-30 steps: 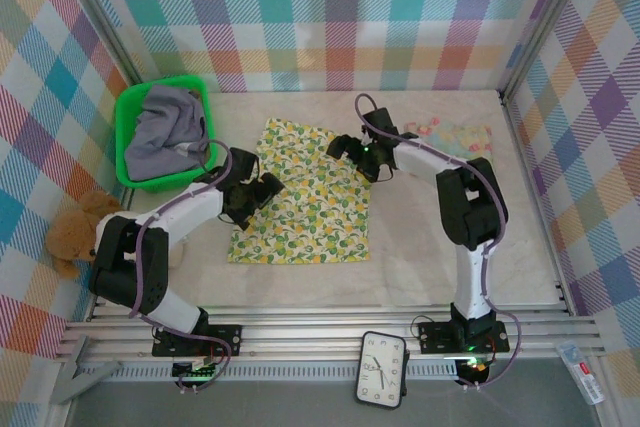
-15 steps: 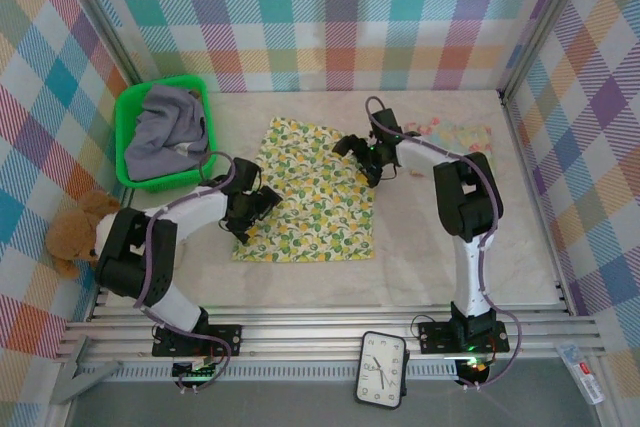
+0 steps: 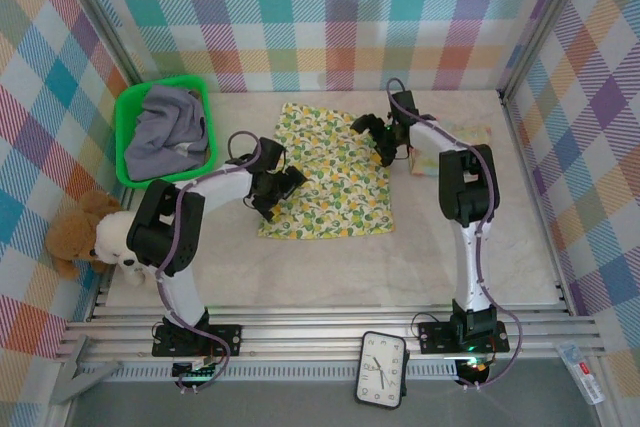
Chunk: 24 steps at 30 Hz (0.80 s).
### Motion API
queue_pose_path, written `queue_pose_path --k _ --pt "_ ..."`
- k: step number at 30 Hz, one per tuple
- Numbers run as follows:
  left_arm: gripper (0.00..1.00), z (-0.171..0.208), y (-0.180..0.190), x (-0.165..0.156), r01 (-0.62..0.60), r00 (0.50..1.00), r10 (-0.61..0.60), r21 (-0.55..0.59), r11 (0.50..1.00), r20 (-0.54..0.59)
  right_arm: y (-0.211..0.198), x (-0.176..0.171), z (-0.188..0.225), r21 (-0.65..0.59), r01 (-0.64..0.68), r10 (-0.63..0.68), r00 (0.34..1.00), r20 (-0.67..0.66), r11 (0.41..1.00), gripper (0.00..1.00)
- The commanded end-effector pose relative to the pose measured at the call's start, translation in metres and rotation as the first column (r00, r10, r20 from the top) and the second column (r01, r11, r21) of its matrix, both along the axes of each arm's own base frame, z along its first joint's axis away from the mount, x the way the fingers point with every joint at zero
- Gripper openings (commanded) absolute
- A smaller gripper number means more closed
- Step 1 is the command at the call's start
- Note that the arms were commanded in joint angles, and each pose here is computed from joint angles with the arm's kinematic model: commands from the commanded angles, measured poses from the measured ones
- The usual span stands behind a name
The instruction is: Fold and stack the skirts
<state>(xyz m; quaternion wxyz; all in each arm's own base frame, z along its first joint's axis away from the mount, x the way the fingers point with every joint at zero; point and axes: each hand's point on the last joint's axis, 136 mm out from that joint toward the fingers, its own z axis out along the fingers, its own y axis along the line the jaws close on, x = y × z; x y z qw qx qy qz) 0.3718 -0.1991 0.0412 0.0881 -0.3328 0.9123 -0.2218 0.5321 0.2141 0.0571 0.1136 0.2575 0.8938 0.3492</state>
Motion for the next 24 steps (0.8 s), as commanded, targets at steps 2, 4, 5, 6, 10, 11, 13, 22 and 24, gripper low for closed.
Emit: queue_pose_path --k 2,4,5,6,10,11,13,22,24 --pt "1.0 -0.008 0.001 -0.003 0.012 1.0 -0.011 0.038 0.999 -0.029 0.001 -0.007 -0.018 -0.02 -0.018 0.017 0.998 -0.067 1.0 0.99" --pt "1.0 0.0 0.004 0.0 0.021 1.0 -0.02 0.052 0.998 -0.007 -0.001 -0.006 -0.011 -0.029 -0.007 0.006 0.999 -0.042 1.0 0.99" --pt "1.0 0.005 0.005 0.002 0.026 1.0 -0.026 0.059 0.998 0.004 -0.003 -0.005 -0.006 -0.037 -0.003 0.002 1.0 -0.027 0.999 0.99" --pt "1.0 0.009 0.007 0.003 0.03 0.999 -0.031 0.068 0.997 0.01 -0.004 -0.005 -0.002 -0.044 -0.003 0.003 1.0 -0.015 0.999 0.99" --pt "1.0 0.023 0.008 0.004 0.048 0.998 -0.05 0.077 0.996 0.022 -0.009 -0.007 0.021 -0.065 -0.022 0.025 0.999 0.041 0.998 0.99" --pt "1.0 0.027 0.008 0.005 0.048 0.998 -0.05 0.076 0.996 0.03 -0.009 -0.008 0.029 -0.071 -0.03 0.034 0.998 0.058 0.997 0.99" --pt "1.0 0.035 0.009 0.005 0.043 0.998 -0.046 0.074 0.996 0.045 -0.012 -0.012 0.043 -0.087 -0.044 0.052 0.994 0.094 0.995 0.99" --pt "1.0 0.058 0.033 -0.004 -0.023 0.997 0.013 0.142 0.99 0.07 -0.039 -0.072 0.064 -0.131 0.014 0.003 0.992 0.129 0.991 0.99" --pt "1.0 0.057 0.046 -0.013 -0.045 0.998 0.037 0.182 0.982 0.047 -0.048 -0.093 0.063 -0.15 0.028 -0.01 0.993 0.118 0.988 0.99"
